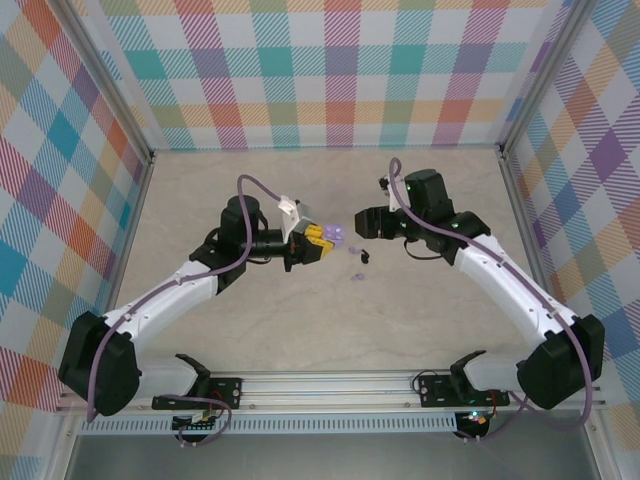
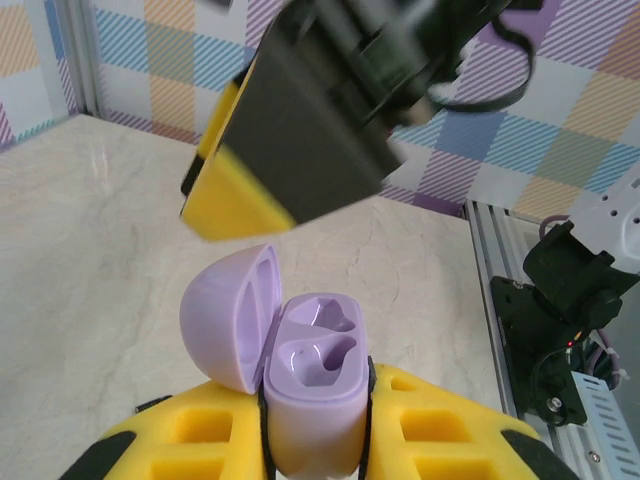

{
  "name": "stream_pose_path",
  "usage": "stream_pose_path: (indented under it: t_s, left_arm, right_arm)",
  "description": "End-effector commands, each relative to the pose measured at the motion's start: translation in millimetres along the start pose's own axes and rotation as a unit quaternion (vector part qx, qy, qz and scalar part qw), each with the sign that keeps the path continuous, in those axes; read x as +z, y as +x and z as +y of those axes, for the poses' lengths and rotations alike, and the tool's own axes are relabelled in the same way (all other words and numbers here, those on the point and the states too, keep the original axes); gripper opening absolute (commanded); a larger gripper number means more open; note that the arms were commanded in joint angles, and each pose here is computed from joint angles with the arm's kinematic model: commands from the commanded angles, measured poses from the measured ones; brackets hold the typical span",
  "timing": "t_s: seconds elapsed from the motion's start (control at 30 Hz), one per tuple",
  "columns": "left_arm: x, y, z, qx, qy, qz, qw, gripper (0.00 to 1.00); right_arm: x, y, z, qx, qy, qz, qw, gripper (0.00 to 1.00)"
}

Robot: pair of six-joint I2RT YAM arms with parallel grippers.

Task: Insert the wireless bluetooth earbuds into the charging case

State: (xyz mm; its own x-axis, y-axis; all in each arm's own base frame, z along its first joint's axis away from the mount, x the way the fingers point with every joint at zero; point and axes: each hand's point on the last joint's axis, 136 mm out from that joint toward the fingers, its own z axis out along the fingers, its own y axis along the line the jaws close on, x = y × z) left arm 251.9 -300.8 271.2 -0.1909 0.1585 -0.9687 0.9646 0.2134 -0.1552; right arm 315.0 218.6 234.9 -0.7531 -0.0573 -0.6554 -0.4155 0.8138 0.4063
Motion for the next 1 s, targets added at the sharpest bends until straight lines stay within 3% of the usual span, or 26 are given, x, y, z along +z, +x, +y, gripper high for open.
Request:
stream_pose_path:
  t_s: [0.0,0.3,0.63,0.97]
  left_arm:
    - [-9,-15,-13,0.016,-0.003,-0.03,0.999,0.22]
    - [-22,-10,-25,0.0,-0.013,-0.036,0.999,0.22]
    - [-27,-6,-34,-0.013,-0.027,-0.047,0.998,0.22]
    - [-30,-6,-35,-0.014,-0.03,-0.048,0.998,0.22]
  right_arm:
    - [12,26,-29,0.042,0.064,0.057,0.995,0.67]
    - [56,82,-45,0.114,0.064,0.151,0.98,0.64]
    - [94,127,-52,0.117,0.088,0.243,0.959,0.5]
    - [108,156,-46,0.161,0.083,0.27,0.946,0.49]
